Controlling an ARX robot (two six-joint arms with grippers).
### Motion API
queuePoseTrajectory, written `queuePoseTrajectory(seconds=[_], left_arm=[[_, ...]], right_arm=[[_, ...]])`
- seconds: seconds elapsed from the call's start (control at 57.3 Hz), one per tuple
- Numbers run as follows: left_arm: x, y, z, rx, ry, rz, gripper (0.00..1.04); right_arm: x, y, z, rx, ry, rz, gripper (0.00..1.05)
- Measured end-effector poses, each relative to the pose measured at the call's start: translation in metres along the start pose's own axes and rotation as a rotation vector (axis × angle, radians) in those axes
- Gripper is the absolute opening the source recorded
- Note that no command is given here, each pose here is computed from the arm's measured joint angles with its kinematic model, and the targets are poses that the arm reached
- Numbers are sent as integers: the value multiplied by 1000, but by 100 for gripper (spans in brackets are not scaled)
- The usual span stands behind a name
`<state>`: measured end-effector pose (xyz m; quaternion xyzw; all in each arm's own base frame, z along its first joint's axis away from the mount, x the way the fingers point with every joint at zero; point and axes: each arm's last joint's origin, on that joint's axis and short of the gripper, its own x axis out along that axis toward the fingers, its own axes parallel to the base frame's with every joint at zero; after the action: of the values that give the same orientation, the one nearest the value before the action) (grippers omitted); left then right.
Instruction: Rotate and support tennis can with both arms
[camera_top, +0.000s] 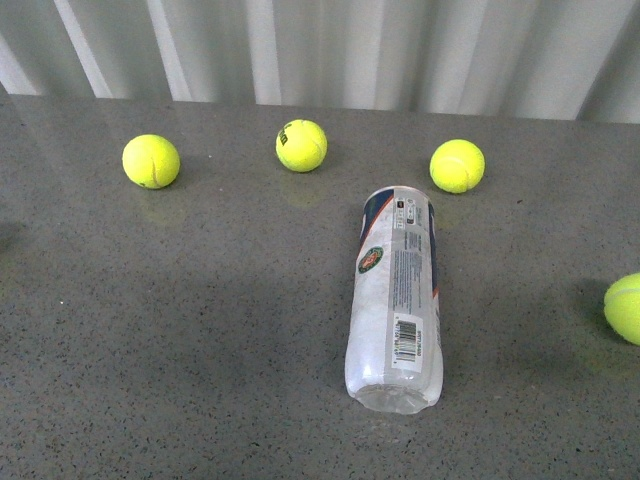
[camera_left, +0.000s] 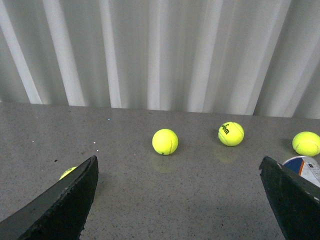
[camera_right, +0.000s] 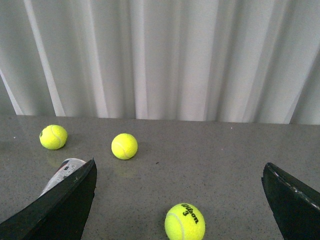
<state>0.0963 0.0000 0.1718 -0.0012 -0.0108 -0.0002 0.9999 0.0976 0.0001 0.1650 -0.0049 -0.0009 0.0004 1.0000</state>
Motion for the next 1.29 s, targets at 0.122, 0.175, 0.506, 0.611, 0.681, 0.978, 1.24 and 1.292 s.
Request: queuePoseTrajectory(seconds=[0.122, 0.175, 0.506, 0.611, 0.681, 0.978, 1.24, 1.292], left_arm=[[0, 0, 0, 0, 0, 0, 98], [0, 0, 0, 0, 0, 0, 98], [0, 0, 0, 0, 0, 0, 98], [0, 0, 0, 0, 0, 0, 98], [0, 0, 0, 0, 0, 0, 98], [0, 0, 0, 0, 0, -1, 98], [0, 0, 0, 0, 0, 0, 98], [0, 0, 0, 0, 0, 0, 98]], right_arm=[[0, 0, 0, 0, 0, 0, 98], [0, 0, 0, 0, 0, 0, 98], [0, 0, 0, 0, 0, 0, 98], [0, 0, 0, 0, 0, 0, 98], [0, 0, 0, 0, 0, 0, 98], [10, -4, 18, 65, 349, 156, 98], [144, -7, 91, 169, 334, 2, 98], [173, 0, 80, 203, 448, 17, 98]])
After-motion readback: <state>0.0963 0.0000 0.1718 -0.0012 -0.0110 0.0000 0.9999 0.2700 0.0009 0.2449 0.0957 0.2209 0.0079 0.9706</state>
